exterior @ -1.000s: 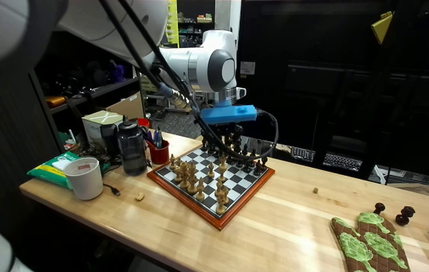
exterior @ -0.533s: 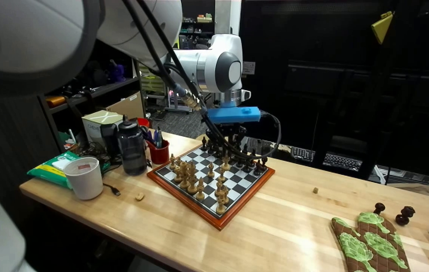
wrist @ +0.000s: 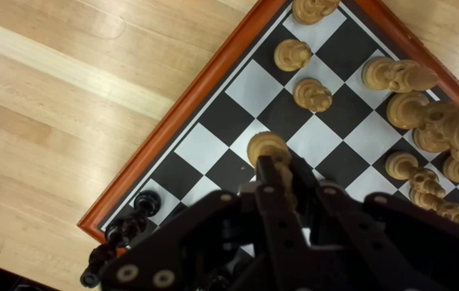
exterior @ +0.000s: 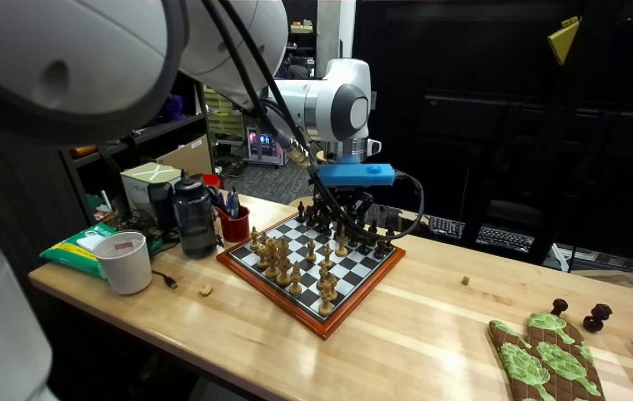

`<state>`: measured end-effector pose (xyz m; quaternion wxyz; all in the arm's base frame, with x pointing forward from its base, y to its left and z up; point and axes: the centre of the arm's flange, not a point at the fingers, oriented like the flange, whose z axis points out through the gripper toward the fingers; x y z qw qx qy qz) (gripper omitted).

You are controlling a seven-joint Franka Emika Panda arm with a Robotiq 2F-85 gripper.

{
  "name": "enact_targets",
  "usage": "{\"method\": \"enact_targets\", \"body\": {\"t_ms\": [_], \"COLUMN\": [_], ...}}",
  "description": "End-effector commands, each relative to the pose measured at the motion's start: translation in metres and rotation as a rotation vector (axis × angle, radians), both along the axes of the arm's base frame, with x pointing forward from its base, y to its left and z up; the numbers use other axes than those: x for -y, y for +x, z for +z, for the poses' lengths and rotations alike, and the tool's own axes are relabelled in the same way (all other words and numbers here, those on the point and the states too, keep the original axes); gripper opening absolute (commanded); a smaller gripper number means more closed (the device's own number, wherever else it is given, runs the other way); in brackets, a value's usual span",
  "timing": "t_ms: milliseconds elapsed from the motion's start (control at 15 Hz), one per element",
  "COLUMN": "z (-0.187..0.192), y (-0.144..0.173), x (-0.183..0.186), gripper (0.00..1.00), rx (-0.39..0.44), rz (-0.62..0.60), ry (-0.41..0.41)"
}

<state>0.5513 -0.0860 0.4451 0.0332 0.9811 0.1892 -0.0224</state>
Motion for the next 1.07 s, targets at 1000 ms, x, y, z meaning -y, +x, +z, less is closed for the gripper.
{"method": "enact_targets", "body": {"t_ms": [1000], "z": [-0.018], "y": [0.041], "x": [0.039], "gripper": [0.04], "rx": [-0.031], "rz": [-0.101], "ry": [0.059]}}
